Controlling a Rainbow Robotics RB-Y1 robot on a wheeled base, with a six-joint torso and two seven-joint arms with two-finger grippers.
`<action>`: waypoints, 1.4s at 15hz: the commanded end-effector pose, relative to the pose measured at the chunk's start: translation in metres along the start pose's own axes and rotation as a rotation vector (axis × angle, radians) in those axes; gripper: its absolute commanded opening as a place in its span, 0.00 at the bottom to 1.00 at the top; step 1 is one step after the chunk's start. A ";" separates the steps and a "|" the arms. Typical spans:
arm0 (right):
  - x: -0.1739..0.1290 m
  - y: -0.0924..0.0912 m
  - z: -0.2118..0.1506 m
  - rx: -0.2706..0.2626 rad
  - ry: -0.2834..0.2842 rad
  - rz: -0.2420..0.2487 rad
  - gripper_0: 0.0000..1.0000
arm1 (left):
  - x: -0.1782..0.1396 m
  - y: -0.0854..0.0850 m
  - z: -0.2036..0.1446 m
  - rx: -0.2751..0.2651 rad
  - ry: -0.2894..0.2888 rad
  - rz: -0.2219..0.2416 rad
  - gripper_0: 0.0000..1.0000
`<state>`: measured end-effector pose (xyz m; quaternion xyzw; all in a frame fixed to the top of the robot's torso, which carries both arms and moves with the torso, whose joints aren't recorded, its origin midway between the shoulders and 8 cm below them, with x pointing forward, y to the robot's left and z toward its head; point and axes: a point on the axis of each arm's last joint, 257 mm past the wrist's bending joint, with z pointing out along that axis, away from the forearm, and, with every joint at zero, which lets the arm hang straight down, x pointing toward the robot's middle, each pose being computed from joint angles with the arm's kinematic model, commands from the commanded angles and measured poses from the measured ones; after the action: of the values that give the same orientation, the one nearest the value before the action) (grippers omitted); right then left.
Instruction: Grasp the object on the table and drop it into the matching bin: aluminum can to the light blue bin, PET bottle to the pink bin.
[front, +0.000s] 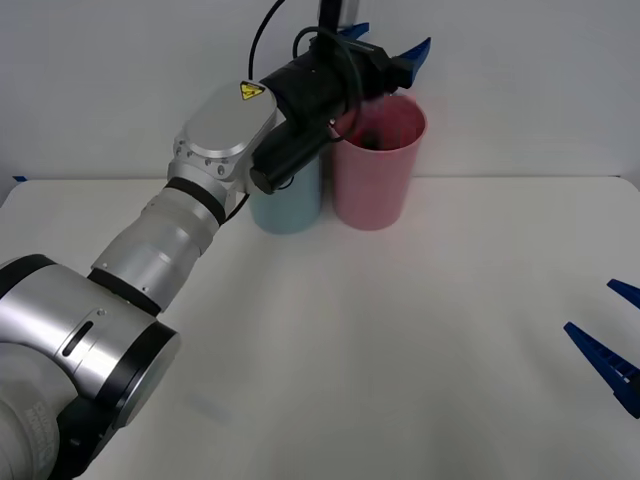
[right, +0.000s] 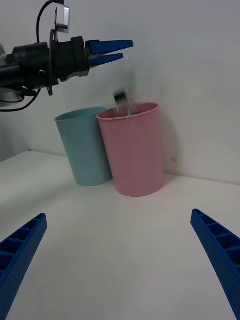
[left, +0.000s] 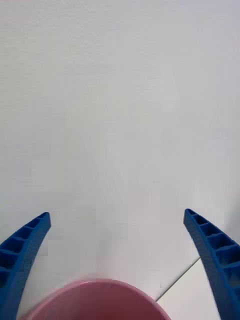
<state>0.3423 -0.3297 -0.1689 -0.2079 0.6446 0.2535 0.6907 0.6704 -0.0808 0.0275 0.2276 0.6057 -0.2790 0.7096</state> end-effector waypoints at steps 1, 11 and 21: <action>0.000 0.000 0.000 0.000 0.000 0.000 1.00 | 0.001 0.005 -0.003 0.001 0.000 -0.020 1.00; 0.000 0.000 0.000 0.000 0.000 0.000 1.00 | 0.004 0.041 -0.080 0.032 -0.061 -0.072 1.00; 0.000 0.000 0.000 0.000 0.000 0.000 1.00 | 0.006 0.087 -0.215 0.049 -0.096 -0.052 1.00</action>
<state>0.3423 -0.3297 -0.1689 -0.2079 0.6446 0.2535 0.6907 0.5787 0.1157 -0.0123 0.2141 0.5705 -0.3244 0.7235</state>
